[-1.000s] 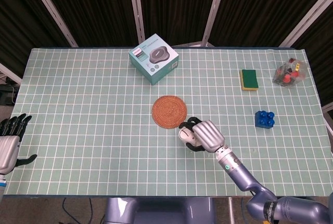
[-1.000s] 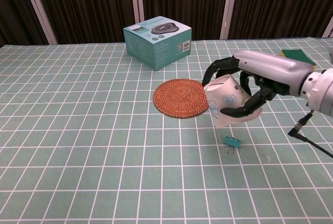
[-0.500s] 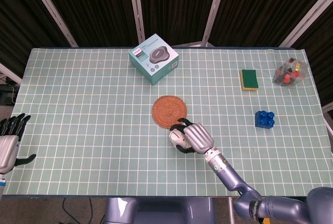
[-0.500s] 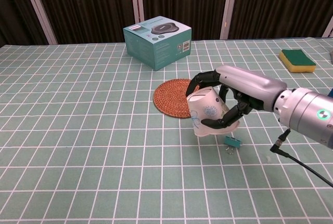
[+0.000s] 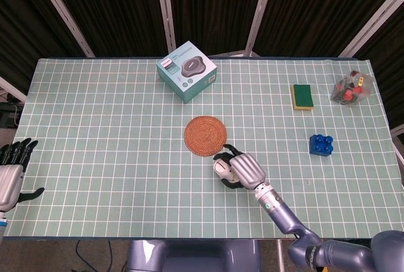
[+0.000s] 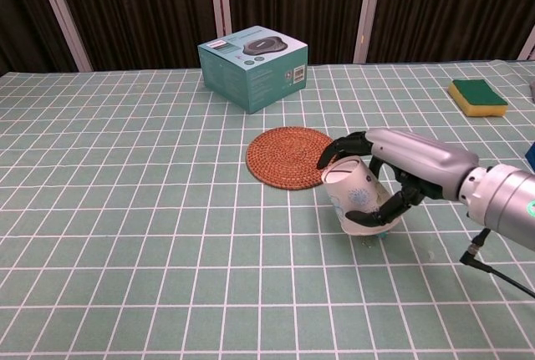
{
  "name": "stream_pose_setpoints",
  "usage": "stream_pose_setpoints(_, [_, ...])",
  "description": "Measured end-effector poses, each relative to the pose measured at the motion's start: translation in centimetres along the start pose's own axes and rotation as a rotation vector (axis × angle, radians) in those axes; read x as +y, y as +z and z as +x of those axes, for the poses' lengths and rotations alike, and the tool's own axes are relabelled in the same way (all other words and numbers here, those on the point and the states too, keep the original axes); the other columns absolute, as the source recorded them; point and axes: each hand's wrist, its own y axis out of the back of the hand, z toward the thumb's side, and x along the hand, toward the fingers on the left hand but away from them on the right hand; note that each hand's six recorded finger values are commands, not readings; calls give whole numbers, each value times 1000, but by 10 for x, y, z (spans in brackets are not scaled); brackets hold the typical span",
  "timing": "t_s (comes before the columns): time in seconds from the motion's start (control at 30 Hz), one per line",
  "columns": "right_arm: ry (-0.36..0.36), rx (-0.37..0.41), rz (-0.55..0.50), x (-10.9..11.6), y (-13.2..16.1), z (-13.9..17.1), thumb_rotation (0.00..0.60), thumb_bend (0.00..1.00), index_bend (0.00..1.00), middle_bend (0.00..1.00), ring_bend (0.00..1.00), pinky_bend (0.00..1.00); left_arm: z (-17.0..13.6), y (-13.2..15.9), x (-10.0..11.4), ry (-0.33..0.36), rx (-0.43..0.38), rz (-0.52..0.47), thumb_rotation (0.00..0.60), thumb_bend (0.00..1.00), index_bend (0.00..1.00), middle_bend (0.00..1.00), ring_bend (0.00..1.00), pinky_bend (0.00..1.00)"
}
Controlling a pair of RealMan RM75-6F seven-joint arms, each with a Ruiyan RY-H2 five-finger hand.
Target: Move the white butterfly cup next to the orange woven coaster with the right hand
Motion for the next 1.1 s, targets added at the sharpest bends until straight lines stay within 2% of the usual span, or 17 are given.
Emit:
stream_pose_setpoints(0.2, [18, -23, 10, -3, -7, 9, 600, 271, 144, 208, 22, 339, 0, 0, 1, 3, 3, 1, 600, 0, 0, 0, 0, 0])
stream_pose_setpoints(0.33, [34, -39, 3, -7, -11, 20, 600, 248, 45, 55, 0, 184, 0, 0, 0, 3, 2, 3, 600, 0, 0, 0, 0, 0])
stream_pose_setpoints(0.53, [68, -48, 28, -10, -13, 32, 600, 244, 19, 15, 0, 114, -1, 2, 0, 6, -1, 4, 600, 0, 0, 0, 0, 0])
stream_pose_setpoints(0.87, [87, -35, 27, -9, -3, 47, 600, 242, 0, 0, 0, 71, -3, 5, 1, 9, -12, 2, 600, 0, 0, 0, 0, 0])
stream_pose_setpoints(1.1, [16, 0, 38, 10, 10, 52, 600, 242, 0, 0, 0, 52, -5, 5, 4, 19, -17, -4, 600, 0, 0, 0, 0, 0])
